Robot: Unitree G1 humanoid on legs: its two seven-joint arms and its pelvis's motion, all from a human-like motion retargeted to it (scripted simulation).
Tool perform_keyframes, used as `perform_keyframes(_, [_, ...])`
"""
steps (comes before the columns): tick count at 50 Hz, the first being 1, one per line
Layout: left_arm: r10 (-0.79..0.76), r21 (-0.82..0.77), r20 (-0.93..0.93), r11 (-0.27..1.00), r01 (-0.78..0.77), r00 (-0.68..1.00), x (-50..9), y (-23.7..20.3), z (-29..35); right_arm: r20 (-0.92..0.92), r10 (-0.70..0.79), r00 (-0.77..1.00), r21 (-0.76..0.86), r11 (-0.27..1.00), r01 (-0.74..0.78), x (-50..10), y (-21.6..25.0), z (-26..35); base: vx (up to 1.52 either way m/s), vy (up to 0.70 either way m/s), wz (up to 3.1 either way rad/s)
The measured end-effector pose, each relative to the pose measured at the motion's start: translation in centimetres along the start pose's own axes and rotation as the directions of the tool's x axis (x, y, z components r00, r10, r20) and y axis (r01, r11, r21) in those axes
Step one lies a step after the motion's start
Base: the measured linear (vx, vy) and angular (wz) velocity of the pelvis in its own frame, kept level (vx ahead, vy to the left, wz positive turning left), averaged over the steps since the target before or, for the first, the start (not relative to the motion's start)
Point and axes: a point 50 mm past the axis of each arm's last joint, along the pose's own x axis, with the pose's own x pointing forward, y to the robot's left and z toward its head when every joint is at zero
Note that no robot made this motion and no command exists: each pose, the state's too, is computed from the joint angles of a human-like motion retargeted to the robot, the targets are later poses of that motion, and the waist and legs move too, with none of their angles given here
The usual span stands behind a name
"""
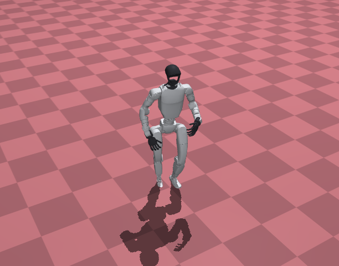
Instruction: Dance
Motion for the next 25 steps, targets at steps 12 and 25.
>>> perform_keyframes(12, [0.133, -0.064, 0.147, 0.99, -0.125, 0.98, 0.8, 1.4, 2.9, -0.089, 0.074, 0.993, -0.02, 0.997, -0.076, -1.8, -1.4, -2.6, 0.03, 0.01, 0.3])
perform_keyframes(25, [0.367, -0.057, -0.012, 0.928, -0.367, 0.93, -6.5, 2.6, 0.0, 0.001, 0.12, 0.993, 0.128, 0.985, -0.119, 0.2, 1.4, -0.1, 0.1, -0.13, -0.25])
